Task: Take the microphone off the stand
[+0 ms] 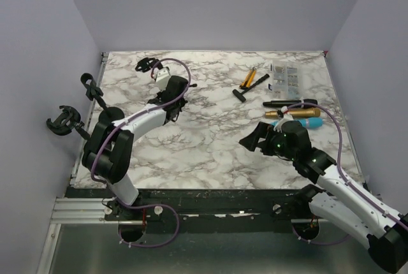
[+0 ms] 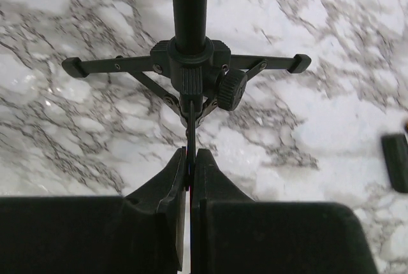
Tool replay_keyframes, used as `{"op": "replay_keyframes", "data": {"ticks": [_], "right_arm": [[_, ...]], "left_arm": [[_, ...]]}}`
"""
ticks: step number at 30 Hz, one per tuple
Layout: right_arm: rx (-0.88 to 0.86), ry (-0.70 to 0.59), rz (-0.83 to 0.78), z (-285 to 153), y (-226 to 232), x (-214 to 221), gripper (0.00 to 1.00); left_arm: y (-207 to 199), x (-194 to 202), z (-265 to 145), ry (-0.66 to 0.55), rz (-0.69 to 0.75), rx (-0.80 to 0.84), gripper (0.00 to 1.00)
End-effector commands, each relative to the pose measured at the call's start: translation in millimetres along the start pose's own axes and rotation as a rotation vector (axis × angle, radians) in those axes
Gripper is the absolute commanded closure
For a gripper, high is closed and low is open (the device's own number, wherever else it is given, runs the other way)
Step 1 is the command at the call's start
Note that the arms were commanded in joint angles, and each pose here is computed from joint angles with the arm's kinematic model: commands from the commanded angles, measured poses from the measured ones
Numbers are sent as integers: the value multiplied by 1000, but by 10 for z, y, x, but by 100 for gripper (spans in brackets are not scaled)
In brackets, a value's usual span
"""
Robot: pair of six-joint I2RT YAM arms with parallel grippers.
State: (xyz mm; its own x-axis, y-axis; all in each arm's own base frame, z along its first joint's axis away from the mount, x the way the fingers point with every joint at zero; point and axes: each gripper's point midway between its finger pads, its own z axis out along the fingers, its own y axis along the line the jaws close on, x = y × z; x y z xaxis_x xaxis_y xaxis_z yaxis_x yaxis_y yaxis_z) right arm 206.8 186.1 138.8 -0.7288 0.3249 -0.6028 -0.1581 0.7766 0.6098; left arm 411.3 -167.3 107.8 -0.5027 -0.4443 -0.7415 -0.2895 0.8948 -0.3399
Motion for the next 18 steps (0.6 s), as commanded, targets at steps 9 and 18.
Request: {"op": "replay_keyframes", "data": {"ticks": [9,18], "right_arm": [[30,-39,-85,267,78,-278,0],[59,-3,-76,472,41,-260,0]], "left_arm": [[429,-990,680,-145,-164,-280,100],[856,-1362,815,-150,-207,-414,100]]}}
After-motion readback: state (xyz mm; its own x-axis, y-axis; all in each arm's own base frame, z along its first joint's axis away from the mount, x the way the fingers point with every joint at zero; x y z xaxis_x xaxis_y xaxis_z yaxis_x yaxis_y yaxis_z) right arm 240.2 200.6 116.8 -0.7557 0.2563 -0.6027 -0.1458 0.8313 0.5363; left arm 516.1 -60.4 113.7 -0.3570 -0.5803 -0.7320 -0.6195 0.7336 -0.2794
